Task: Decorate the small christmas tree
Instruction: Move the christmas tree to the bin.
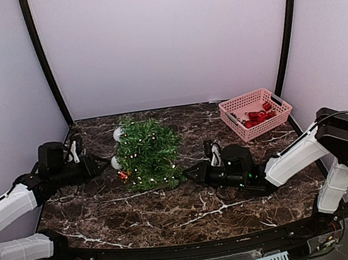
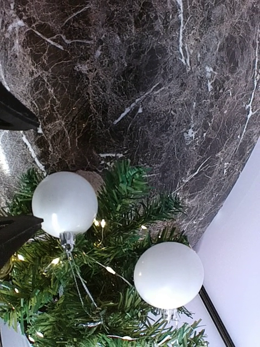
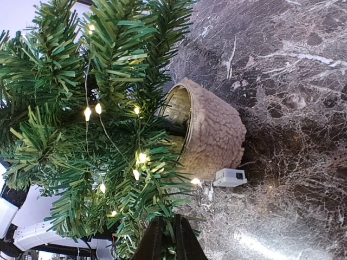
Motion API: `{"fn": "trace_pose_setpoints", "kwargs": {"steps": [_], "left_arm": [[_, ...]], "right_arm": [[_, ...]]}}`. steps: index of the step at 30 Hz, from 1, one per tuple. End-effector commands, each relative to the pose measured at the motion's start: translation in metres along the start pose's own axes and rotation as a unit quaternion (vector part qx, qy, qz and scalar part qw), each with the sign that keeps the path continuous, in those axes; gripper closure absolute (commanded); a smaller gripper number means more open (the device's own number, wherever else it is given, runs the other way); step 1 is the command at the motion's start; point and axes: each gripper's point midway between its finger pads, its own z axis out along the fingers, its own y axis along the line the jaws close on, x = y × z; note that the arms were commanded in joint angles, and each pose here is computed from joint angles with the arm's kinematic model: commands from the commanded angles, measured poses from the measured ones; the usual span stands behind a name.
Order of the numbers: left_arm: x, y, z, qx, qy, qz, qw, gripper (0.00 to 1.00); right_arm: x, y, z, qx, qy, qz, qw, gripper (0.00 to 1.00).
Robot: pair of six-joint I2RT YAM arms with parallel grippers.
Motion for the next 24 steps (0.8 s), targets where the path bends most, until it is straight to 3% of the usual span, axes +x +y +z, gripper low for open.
{"fn": "trace_pose_setpoints", "kwargs": {"steps": [1, 12, 24], "left_arm": [[-0.009, -0.004, -0.008, -0.004, -0.014, 0.013, 1.000, 0.44], [-0.024, -0.027, -0.022, 0.022, -0.030, 0.068, 0.997, 0.40], [-0.024, -0.027, -0.023, 0.019, -0.029, 0.072, 0.997, 0.39]], "right_arm": [[0.007, -0.002, -0.001, 0.004, 0.002, 0.005, 1.000, 0.91], [0.017, -0.008, -0.004, 0.020, 0.017, 0.008, 1.000, 0.92], [0.029, -0.006, -0.009, 0.027, 0.034, 0.009, 0.999, 0.92]]}}
